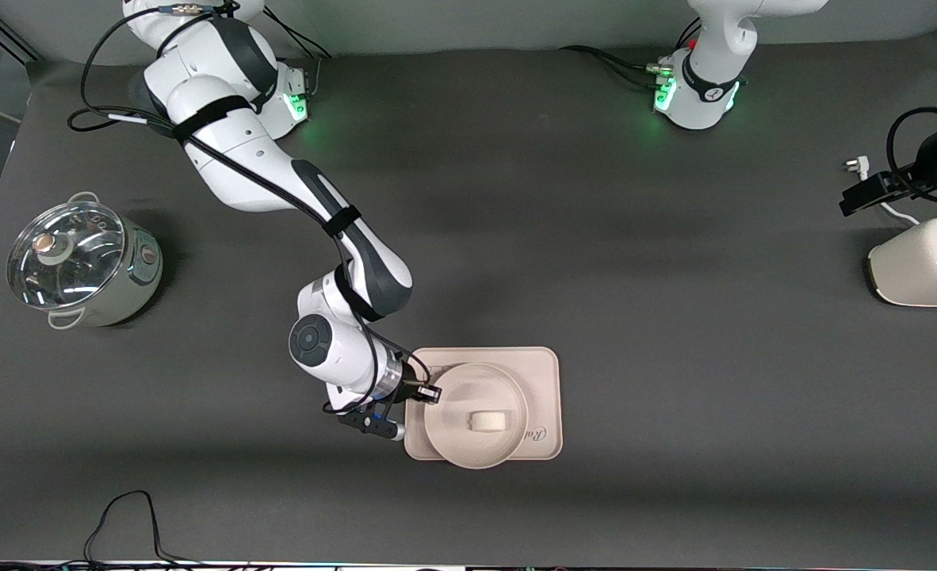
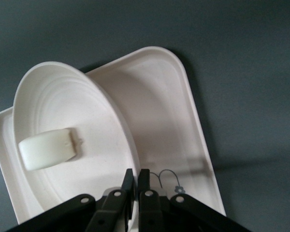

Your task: Place bun in plate and plate on tray

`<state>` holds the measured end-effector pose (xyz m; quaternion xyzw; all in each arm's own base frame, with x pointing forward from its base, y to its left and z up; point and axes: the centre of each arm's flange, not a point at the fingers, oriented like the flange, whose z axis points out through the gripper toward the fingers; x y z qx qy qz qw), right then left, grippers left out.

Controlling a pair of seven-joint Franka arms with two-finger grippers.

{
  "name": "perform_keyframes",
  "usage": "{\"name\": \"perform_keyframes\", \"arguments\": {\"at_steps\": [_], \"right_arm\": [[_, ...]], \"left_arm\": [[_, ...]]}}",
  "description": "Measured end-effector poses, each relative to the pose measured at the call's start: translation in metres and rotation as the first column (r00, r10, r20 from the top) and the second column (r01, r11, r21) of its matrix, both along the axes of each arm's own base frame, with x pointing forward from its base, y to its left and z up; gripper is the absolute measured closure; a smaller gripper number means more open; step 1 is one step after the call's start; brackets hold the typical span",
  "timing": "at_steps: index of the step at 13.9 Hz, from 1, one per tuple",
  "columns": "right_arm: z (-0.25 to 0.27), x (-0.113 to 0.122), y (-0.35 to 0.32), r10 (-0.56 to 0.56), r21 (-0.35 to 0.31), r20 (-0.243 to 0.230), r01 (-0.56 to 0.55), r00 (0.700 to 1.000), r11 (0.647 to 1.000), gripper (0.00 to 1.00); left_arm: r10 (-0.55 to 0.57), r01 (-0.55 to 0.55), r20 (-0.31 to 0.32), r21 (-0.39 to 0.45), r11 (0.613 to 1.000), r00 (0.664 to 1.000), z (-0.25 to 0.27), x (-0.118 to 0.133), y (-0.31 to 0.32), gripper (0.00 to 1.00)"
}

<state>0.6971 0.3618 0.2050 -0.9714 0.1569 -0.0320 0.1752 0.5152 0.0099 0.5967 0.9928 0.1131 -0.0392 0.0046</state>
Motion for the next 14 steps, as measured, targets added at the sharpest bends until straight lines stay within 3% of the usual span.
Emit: {"name": "perform_keyframes", "arguments": {"at_steps": [2, 4, 7, 9, 12, 14], "right_arm": [[0.014, 0.004, 0.005, 0.003, 0.013, 0.024, -0.003, 1.0, 1.0, 0.76], [0.051, 0.009, 0.011, 0.023, 0.021, 0.075, -0.025, 0.997, 0.999, 0.56], [0.148, 0.003, 0.013, 0.175, -0.072, 0.135, -0.167, 0.975, 0.983, 0.23], [0.215, -0.012, 0.0, 0.27, -0.123, 0.105, -0.257, 0.957, 0.959, 0.03], [0.29, -0.053, -0.033, 0.322, -0.182, -0.058, -0.328, 0.945, 0.927, 0.0], [0.33, -0.084, -0.058, 0.319, -0.239, -0.101, -0.334, 0.942, 0.912, 0.0]], "left_arm": [[-0.017, 0.017, 0.046, -0.009, 1.0, 0.999, 0.012, -0.003, -0.031, 0.0], [-0.017, 0.018, 0.052, -0.003, 1.0, 0.999, 0.013, -0.003, -0.047, 0.0], [0.009, -0.009, 0.048, -0.002, 1.0, 0.999, 0.012, -0.003, -0.033, 0.0], [0.013, -0.013, 0.049, 0.009, 1.0, 0.999, 0.012, -0.003, -0.029, 0.0], [0.01, -0.01, 0.038, 0.025, 1.0, 0.999, 0.012, -0.004, -0.028, 0.0], [0.02, -0.021, 0.036, 0.023, 1.0, 0.999, 0.012, -0.005, -0.021, 0.0]]}}
